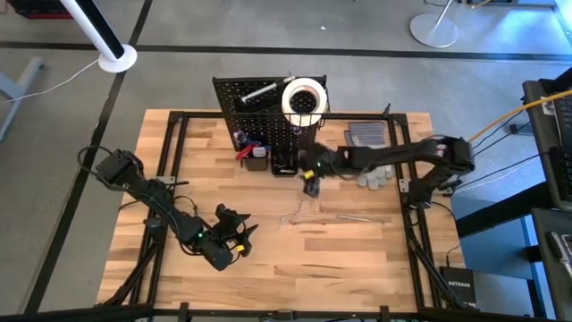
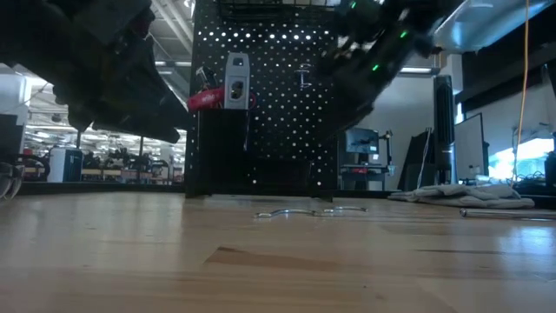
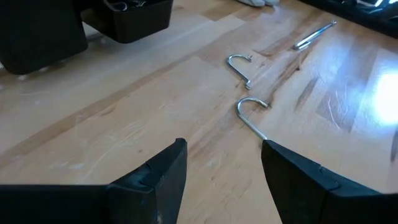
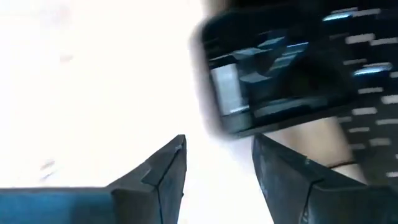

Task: Hang tools onto peg board
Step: Put the pegboard hook into the right bin on the pegboard

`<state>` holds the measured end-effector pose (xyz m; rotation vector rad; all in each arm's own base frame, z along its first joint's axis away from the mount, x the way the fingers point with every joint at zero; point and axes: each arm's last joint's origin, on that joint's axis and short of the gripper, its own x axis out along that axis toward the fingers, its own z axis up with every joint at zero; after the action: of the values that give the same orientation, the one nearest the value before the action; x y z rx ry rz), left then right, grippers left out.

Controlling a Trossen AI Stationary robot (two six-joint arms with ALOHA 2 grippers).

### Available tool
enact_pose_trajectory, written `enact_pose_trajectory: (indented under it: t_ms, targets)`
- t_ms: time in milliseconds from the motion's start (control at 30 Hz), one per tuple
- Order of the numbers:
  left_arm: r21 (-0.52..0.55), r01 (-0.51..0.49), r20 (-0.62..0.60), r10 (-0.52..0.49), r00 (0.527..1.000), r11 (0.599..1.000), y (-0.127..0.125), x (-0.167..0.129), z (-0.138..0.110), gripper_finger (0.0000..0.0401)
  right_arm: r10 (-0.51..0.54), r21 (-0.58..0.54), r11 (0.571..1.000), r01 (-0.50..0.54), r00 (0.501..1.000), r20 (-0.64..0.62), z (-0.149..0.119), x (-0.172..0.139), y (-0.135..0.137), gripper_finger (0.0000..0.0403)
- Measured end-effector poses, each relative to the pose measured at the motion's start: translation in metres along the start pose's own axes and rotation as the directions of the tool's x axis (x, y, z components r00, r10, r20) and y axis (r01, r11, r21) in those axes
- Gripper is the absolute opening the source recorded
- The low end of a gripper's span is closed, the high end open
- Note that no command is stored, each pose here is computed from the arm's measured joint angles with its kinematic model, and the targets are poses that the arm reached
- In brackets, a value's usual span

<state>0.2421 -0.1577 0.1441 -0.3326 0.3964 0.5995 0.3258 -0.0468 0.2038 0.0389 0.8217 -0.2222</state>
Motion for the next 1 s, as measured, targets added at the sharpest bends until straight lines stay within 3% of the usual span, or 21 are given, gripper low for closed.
enact_pose_trajectory:
  t_ms: [200, 333, 633, 867, 1000]
  targets:
    - [0.008, 0.0, 0.0, 0.0, 1.0, 1.0, 0.0, 0.0, 0.0, 0.0194, 0.14, -0.097, 0.984, -0.151, 0.984, -0.108, -0.015, -0.002, 0.047, 0.0174]
    - [0.009, 0.001, 0.001, -0.001, 1.0, 1.0, 0.0, 0.0, 0.0, 0.0194, 0.119, -0.138, 0.981, -0.138, 0.983, -0.141, -0.029, 0.01, 0.068, 0.0172]
    - [0.002, 0.005, 0.003, -0.005, 1.0, 1.0, -0.001, 0.0, 0.0, 0.0194, 0.271, -0.139, 0.953, -0.269, 0.963, -0.006, -0.032, 0.043, 0.108, 0.0172]
    - [0.001, 0.008, 0.005, -0.008, 1.0, 1.0, -0.001, 0.0, 0.001, 0.0194, 0.263, -0.082, 0.96, -0.269, 0.962, -0.07, -0.02, 0.069, 0.12, 0.0172]
    - [0.002, 0.008, 0.005, -0.008, 1.0, 1.0, -0.001, 0.0, 0.001, 0.0194, 0.229, -0.089, 0.964, -0.252, 0.951, -0.207, -0.009, 0.076, 0.125, 0.0172]
